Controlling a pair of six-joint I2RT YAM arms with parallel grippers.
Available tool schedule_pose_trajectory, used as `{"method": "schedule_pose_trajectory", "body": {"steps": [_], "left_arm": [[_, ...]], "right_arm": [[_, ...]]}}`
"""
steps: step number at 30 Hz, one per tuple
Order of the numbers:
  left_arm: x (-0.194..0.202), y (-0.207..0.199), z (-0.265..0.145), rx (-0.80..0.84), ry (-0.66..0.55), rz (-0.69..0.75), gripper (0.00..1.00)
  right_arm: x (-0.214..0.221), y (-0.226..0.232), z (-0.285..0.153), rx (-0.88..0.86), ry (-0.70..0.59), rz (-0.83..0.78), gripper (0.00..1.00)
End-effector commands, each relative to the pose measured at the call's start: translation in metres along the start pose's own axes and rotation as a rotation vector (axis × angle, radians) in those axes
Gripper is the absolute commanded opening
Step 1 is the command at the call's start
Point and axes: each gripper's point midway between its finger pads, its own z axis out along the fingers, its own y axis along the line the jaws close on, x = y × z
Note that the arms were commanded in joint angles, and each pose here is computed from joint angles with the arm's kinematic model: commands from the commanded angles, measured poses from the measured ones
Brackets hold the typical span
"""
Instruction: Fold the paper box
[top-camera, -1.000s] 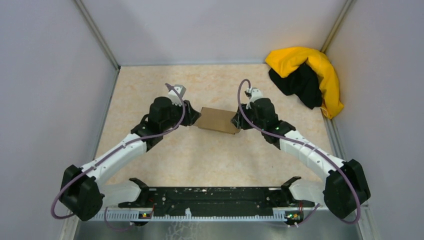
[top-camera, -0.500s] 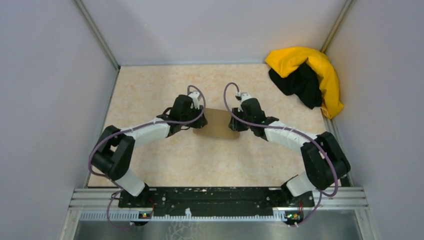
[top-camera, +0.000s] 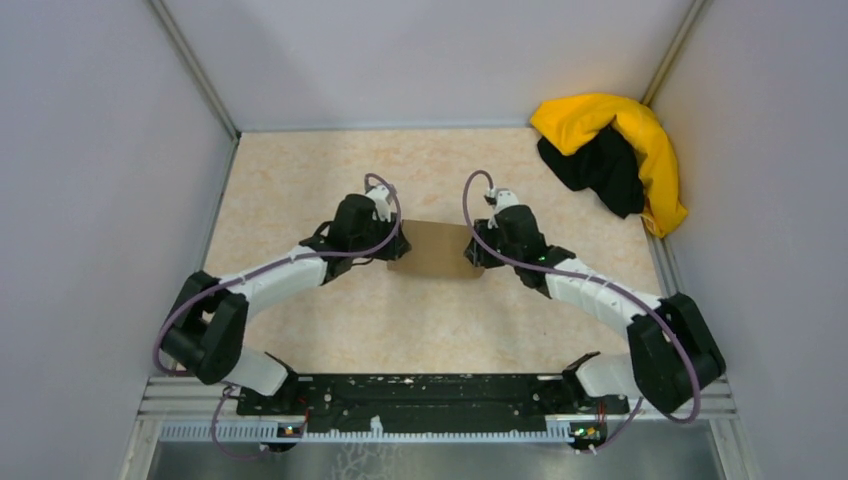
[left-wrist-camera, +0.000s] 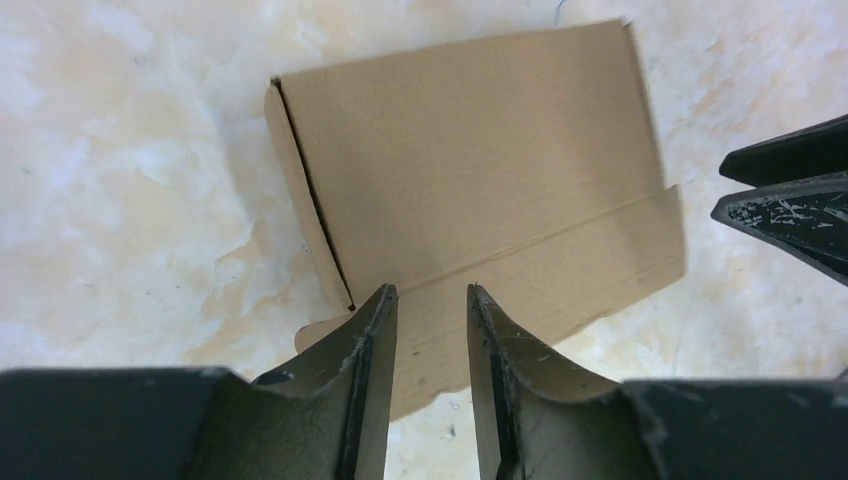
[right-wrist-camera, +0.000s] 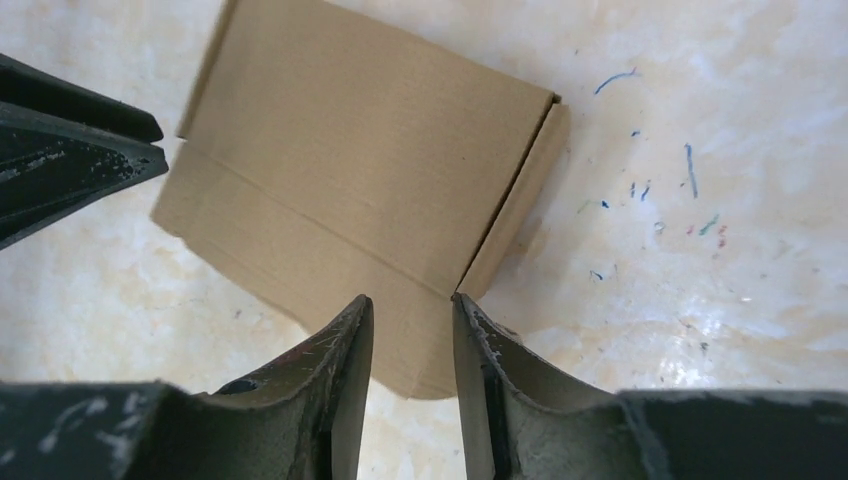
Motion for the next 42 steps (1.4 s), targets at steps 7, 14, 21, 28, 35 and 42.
{"method": "schedule_pose_trajectory", "body": {"steps": [7, 14, 21, 28, 35, 42], "left_arm": [[-0.073, -0.035, -0.105, 0.036, -0.199, 0.036, 0.53], [-0.010, -0.029, -0.138, 0.063, -0.118, -0.083, 0.99], [0.025, -0.014, -0.153, 0.036, -0.123, -0.144, 0.99], [0.005, -0.018, -0.130, 0.086, -0.236, -0.194, 0.99], [-0.019, -0.020, -0.070, 0.127, -0.216, -0.144, 0.99], [-0.035, -0.011, -0.044, 0.177, -0.226, -0.121, 0.99]], "right_arm": [[-0.042, 0.009, -0.097, 0.001, -0.199, -0.008, 0.98], [-0.012, 0.013, -0.132, -0.058, -0.238, 0.207, 0.99], [-0.014, 0.037, -0.132, -0.190, -0.218, 0.228, 0.99], [-0.014, 0.043, -0.091, -0.304, -0.160, 0.261, 0.99], [-0.025, 0.000, -0.060, -0.323, -0.208, 0.334, 0.99], [-0.039, -0.001, -0.040, -0.487, -0.206, 0.340, 0.99]]}}
